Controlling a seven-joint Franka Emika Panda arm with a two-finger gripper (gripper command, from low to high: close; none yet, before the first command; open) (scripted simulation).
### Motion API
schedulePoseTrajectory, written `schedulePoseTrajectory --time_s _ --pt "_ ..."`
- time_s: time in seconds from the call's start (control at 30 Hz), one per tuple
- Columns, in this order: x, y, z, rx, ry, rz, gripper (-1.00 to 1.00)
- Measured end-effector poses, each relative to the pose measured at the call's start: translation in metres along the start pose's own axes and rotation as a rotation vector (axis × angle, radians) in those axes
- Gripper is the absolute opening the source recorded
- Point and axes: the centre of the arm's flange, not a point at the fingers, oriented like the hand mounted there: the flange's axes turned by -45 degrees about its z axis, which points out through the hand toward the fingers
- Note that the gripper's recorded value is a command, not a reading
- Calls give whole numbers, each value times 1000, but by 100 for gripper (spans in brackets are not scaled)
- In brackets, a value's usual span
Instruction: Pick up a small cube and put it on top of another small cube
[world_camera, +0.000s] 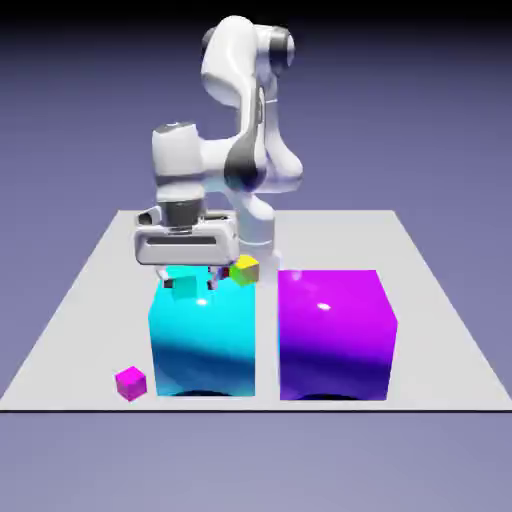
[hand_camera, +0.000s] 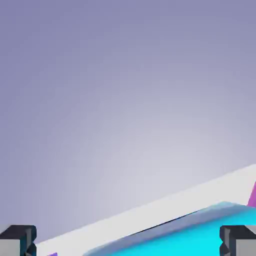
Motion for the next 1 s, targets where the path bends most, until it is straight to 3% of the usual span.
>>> schedulePoseTrajectory --time_s 0.53,0.77,0.83,0.87,0.93,1.0 --pt "70 125 122 -37 -458 326 0" --pt "62 170 177 -111 -568 382 0" --pt "43 172 219 -109 -568 381 0" --pt "32 173 239 -110 -568 382 -100" --pt "32 173 239 -110 -568 382 -100" --pt "53 171 198 -107 -567 382 -100"
